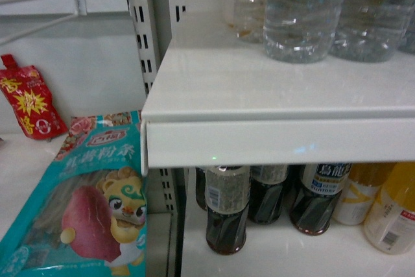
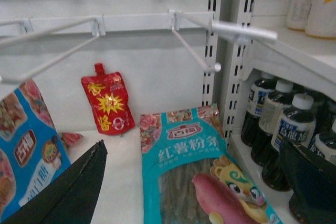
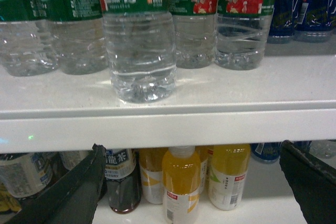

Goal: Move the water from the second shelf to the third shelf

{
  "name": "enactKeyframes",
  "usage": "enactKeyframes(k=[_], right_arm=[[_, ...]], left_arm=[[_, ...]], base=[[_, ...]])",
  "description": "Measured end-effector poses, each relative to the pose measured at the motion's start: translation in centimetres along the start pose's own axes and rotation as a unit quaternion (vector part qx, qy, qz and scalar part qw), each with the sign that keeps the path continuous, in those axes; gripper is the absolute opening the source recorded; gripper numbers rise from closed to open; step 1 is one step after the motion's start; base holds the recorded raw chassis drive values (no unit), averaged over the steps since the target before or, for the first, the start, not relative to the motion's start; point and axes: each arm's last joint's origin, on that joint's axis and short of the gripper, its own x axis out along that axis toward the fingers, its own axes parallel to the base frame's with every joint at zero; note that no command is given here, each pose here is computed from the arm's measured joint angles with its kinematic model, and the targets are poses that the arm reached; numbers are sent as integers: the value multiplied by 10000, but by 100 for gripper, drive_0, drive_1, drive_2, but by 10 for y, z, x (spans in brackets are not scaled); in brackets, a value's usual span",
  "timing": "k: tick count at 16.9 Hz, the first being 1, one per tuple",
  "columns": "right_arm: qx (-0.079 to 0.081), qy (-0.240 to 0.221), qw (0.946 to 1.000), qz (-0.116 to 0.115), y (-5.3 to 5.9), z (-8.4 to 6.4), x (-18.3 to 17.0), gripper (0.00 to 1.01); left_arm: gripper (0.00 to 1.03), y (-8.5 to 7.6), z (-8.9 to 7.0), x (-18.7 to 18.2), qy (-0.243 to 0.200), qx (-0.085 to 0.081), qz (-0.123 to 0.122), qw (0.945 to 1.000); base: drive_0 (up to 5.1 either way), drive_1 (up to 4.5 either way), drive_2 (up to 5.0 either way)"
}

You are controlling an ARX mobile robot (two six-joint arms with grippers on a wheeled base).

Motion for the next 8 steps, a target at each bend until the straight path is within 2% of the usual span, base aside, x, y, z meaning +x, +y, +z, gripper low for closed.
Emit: enactKeyframes(k=[8], right_arm=[[-6, 8, 10000, -2, 0, 0, 0, 98]], left_arm=[[98, 0, 0, 0, 17, 2, 8, 10000]], base=[[0, 0, 0]])
